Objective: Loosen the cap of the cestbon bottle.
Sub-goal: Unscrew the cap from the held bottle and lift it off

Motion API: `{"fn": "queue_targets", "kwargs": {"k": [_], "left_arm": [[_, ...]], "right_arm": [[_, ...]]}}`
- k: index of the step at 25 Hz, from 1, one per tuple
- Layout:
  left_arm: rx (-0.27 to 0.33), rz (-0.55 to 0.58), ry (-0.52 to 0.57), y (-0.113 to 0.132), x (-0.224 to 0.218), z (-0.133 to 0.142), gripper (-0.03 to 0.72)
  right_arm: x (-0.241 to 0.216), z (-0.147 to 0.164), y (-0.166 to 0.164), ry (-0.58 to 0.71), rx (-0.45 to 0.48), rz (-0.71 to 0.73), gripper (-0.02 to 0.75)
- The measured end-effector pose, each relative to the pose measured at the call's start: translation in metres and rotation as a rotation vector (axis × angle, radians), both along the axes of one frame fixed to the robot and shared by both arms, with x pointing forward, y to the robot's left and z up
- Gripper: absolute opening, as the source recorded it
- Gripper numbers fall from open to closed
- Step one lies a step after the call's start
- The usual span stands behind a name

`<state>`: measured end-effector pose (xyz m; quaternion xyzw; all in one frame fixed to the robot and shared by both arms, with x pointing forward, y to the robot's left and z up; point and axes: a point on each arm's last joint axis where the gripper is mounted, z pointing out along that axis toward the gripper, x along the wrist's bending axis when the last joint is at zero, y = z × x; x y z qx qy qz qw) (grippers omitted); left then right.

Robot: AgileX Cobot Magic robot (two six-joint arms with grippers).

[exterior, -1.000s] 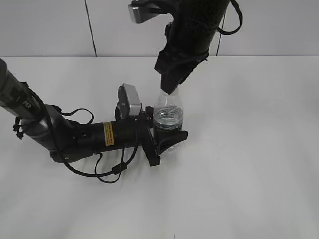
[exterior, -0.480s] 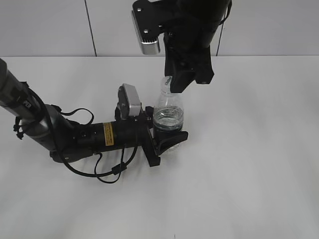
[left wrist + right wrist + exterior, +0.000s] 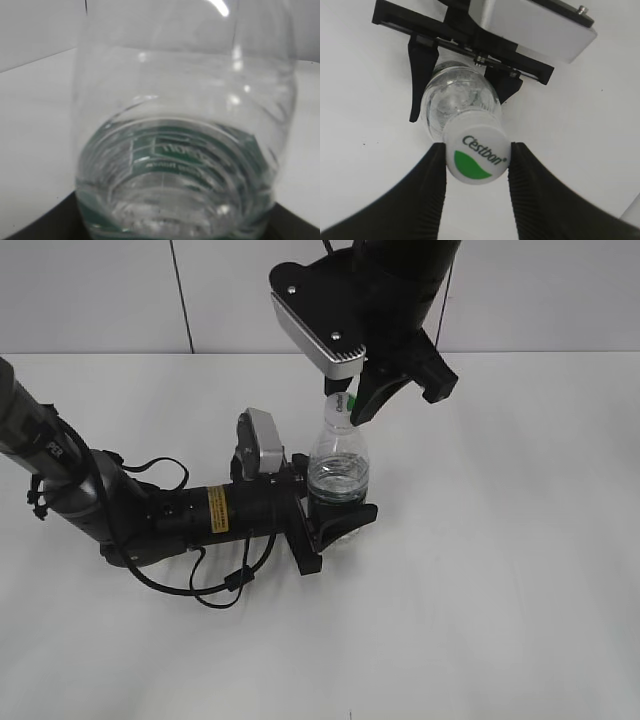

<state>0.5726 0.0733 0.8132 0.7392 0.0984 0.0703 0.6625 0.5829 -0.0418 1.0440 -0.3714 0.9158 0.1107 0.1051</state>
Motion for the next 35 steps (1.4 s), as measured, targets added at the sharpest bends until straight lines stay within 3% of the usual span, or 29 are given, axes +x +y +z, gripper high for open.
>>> {"fn": "queue_targets", "kwargs": {"k": [10,22,25,30,35], "left_arm": [[0.000,0.000,0.000,0.000,0.000,0.000,0.401],[0.000,0.000,0.000,0.000,0.000,0.000,0.401],[-0.001,0.000,0.003,0.000,0.000,0.000,0.401],[-0.002,0.004,0.007,0.000,0.000,0.000,0.401],[-0.002,0.004,0.007,0.000,0.000,0.000,0.401]], "right_arm": [[0.000,0.000,0.000,-0.050,-0.016,0.155,0.295],[0.000,0.001,0.001,-0.025,0.000,0.081,0.295],[-0.001,0.001,0.002,0.025,0.032,-0.042,0.342],[-0.006,0.002,0.008,0.146,0.111,-0.234,0.537],[-0.012,0.016,0.007,0.224,0.168,-0.460,0.570]]}}
